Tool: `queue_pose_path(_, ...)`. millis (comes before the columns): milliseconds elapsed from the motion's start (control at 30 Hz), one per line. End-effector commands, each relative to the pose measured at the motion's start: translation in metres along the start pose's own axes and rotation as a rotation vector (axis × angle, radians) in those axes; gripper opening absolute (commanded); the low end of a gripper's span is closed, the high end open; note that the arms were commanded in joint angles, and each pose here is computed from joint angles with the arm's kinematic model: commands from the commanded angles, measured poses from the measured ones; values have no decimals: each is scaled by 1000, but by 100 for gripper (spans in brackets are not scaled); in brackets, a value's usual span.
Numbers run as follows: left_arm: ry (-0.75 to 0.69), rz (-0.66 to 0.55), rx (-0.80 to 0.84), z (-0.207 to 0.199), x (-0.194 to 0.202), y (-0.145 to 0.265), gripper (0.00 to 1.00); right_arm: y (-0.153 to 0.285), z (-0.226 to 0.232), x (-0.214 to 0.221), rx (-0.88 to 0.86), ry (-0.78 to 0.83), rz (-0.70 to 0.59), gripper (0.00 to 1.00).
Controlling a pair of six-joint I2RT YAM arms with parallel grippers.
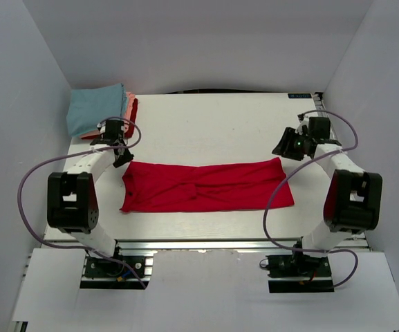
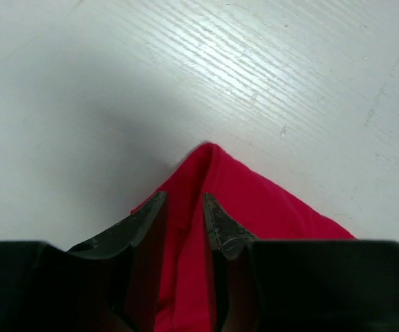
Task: Fold and stack the t-shirts
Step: Fold the other side of the tshirt into a rectangle
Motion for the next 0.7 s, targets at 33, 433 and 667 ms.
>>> queue_pose_path(33, -9, -12, 99, -26, -16, -4, 38, -7, -9, -7, 15, 5, 14, 55)
queue_pose_path(433, -34, 52, 108, -29, -1, -26, 39, -24, -22, 5, 35, 3, 67, 69)
queue_pose_path(667, -42, 63, 89, -25, 3, -33, 31, -30, -23, 6, 25, 4, 83, 64)
Point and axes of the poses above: each gripper's point midway between its finger pads, its own y axis back along the fingers, its own z axis along the line the jaws close on, x = y × z, the point moved 1 cm from there along y, back along the fingers, and after that the axes turned 10 degrees about y, right-handed, at the moved point
